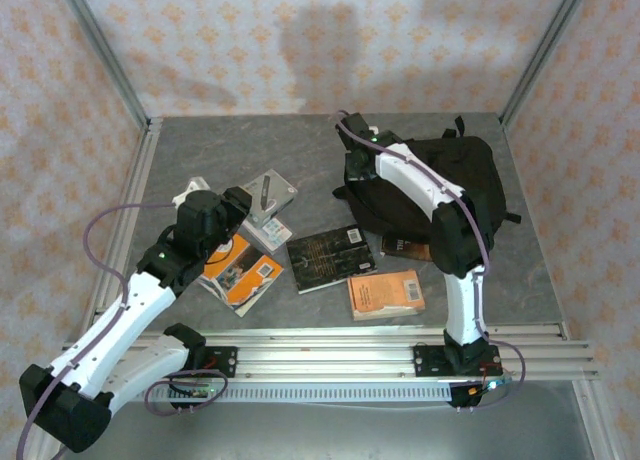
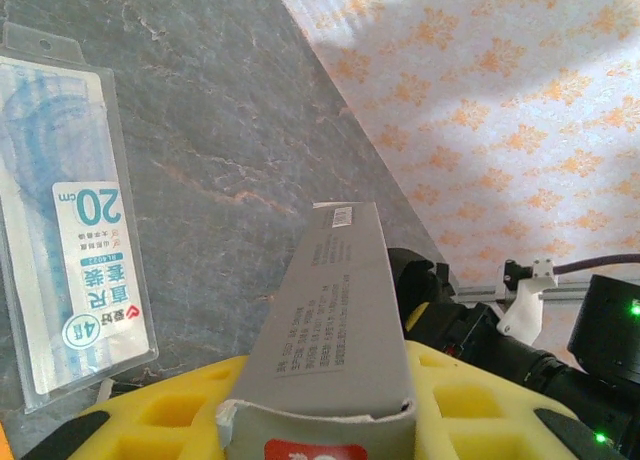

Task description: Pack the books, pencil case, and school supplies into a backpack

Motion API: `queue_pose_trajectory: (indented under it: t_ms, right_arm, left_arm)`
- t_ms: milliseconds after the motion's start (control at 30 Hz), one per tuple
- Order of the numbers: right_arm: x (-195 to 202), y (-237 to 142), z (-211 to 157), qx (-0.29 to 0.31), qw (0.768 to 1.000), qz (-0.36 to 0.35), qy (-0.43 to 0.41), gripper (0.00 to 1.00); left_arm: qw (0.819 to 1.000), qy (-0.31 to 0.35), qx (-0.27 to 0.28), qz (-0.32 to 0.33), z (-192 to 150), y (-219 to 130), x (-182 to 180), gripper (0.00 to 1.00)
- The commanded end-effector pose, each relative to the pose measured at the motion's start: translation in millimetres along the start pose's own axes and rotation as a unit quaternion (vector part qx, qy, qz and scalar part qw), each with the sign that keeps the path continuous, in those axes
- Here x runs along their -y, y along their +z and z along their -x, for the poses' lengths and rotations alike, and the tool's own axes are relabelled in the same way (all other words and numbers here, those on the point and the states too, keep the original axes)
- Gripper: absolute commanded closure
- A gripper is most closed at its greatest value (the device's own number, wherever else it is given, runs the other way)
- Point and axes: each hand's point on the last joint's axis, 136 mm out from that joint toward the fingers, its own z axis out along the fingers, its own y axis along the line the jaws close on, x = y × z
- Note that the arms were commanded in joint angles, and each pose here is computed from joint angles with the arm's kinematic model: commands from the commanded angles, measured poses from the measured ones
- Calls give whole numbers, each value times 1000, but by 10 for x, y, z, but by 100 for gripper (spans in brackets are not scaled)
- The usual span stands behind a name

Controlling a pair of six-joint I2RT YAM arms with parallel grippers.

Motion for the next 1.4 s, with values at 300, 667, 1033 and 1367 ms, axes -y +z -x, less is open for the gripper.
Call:
queue_pose_trajectory:
  t_ms: [300,667,1033,1367]
  right_arm:
    - [411,-1111,291,68,995,64,-17,99]
    - [735,-1564,312,118,971,201,60,100]
    - [954,-1633,464,114,938,285,163,100]
    - [920,-1841,613,120,927,310,172,100]
  left_arm:
    - [989,83,-105,-57,-247,424,706,66]
    - [954,123,-229,-146,-990,1026,1544,68]
    - [927,123,-306,-181,-1715,1312,1825,77]
    - [932,91,-311,-162,-1916,1791,1762,78]
